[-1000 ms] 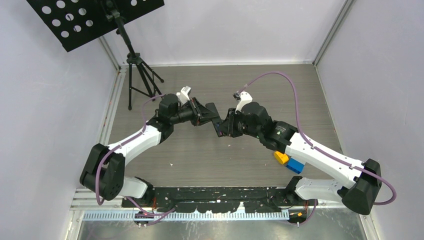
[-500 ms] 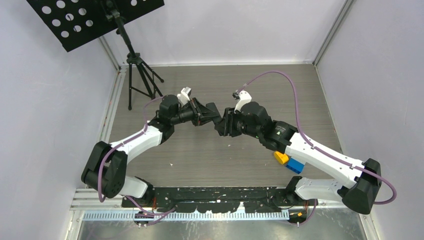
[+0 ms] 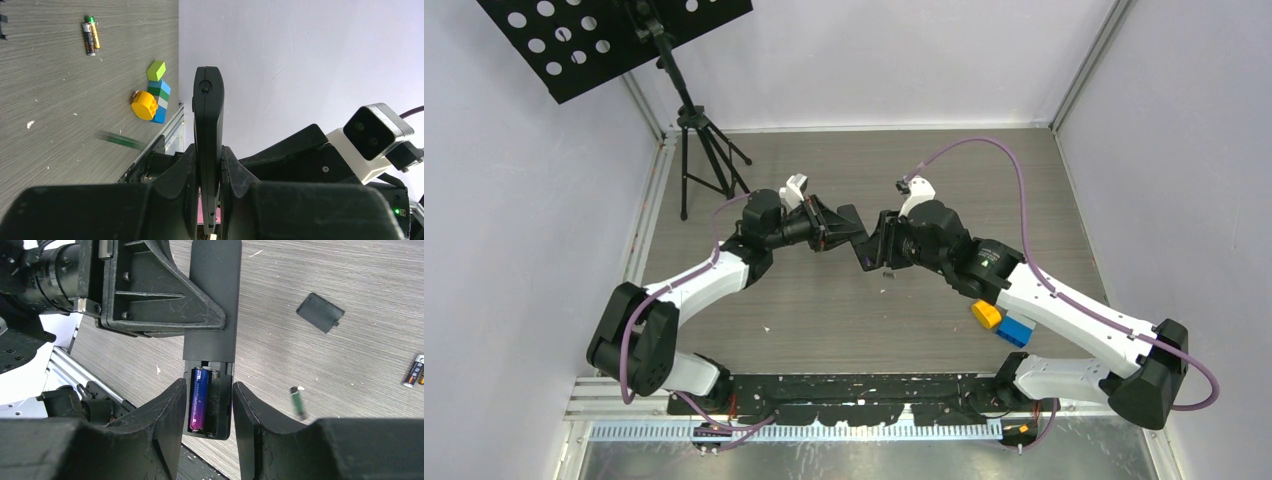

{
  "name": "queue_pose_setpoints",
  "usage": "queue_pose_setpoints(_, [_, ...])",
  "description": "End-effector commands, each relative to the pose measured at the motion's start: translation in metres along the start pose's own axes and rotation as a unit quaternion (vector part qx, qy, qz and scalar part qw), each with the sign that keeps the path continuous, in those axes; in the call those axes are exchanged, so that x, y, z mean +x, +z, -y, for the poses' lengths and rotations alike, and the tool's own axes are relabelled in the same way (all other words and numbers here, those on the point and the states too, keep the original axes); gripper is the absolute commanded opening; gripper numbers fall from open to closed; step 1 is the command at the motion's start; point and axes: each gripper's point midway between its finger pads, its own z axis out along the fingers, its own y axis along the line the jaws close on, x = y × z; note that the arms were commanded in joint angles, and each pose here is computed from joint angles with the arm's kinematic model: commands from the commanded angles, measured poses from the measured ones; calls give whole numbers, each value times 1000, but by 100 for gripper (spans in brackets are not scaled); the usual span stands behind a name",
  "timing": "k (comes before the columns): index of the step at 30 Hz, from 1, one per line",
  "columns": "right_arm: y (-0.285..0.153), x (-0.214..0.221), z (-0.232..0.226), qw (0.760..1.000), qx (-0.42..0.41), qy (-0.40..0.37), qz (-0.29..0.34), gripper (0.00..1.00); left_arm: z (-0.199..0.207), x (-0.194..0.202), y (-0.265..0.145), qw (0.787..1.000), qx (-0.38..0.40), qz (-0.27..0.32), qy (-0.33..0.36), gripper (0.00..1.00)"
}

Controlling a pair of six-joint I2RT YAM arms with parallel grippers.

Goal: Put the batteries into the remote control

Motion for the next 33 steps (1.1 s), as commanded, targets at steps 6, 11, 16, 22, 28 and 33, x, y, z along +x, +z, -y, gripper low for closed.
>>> queue_pose_setpoints(6, [-4,-17,15,998,49,22,38,47,-29,-14,-1,995,-71,30,69,0])
queue_pose_setpoints(11, [-5,-6,62,987,151,44,33,55,-59,-20,-9,985,-136,45,97,0])
queue_pose_setpoints(16, [-1,41,108,973,224,39,-48,63,-74,-23,-18,976,-175,55,118,0])
queue_pose_setpoints(22, [6,91,162,945,295,32,-139,65,-80,-20,-22,974,-179,50,127,0])
queue_pose_setpoints(28, [22,98,212,922,353,54,-152,65,-79,-17,-22,975,-174,39,130,0])
queue_pose_setpoints(33, [37,91,236,915,370,73,-146,64,-81,-17,-24,975,-177,39,132,0])
